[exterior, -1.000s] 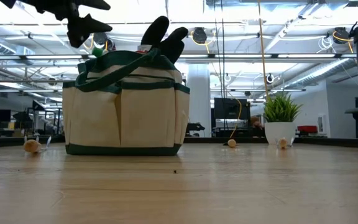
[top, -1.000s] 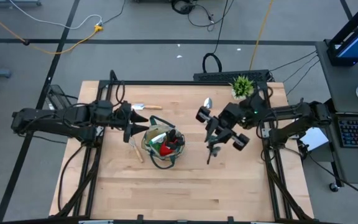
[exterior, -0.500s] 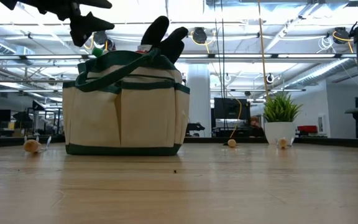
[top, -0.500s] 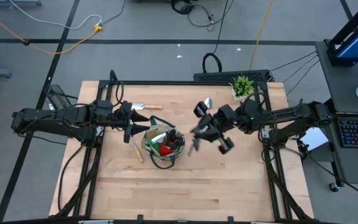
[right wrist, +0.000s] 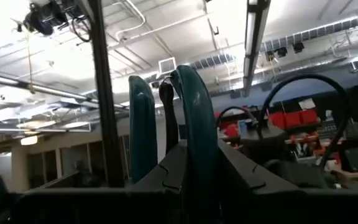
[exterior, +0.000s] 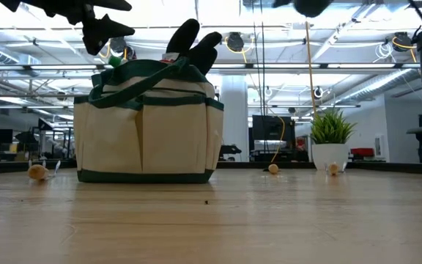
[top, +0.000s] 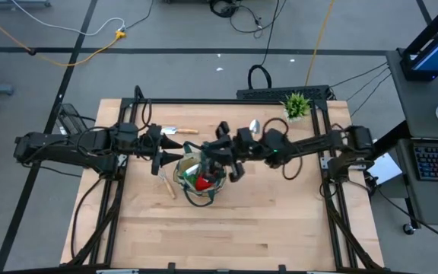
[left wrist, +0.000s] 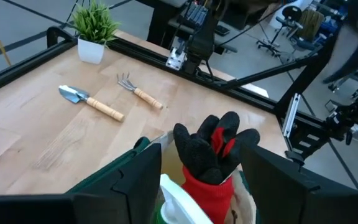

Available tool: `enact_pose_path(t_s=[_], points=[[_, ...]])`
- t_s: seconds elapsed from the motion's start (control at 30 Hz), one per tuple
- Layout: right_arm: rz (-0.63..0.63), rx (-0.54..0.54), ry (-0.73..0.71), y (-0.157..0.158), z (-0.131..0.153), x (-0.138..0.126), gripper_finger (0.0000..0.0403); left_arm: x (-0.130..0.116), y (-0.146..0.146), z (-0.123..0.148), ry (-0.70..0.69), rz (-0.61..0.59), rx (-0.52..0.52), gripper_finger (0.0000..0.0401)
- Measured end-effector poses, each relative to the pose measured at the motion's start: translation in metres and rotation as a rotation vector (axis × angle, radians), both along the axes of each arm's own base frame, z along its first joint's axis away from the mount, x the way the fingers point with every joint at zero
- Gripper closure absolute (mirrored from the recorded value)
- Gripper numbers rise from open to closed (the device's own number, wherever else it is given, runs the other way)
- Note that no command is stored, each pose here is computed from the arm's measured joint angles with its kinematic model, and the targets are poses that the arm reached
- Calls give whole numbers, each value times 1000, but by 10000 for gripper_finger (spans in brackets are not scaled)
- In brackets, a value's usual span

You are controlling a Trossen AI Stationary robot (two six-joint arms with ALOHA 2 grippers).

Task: Pick & Place Garden tools in Gardening bag
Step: Put the green shear scissors into the brown gardening bag

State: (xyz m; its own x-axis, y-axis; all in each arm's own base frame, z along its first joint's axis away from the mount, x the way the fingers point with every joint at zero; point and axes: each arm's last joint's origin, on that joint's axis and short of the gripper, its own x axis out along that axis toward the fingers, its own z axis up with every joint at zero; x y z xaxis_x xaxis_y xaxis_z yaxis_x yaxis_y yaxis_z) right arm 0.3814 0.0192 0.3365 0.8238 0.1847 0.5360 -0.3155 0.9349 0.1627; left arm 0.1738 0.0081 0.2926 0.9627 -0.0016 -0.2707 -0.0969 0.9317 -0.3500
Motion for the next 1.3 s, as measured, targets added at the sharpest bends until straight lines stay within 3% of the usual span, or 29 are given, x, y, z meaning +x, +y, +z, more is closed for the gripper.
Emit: enact_pose_path(t_s=[0.3, 0.43, 0.73, 1.3], points=[[-81, -59, 91, -18, -18, 39, 358, -6, -7, -4, 52, -92, 54, 176], [-137, -49, 108, -30, -25, 43, 358, -22, -8, -5, 96, -47, 59, 176], [-272, -26, 161, -52, -47, 53, 358, -52, -8, 3, 61, 8, 67, 176], [-318, -15, 251, -59, -100, 89, 358, -57, -7, -1, 107, 43, 39, 176]])
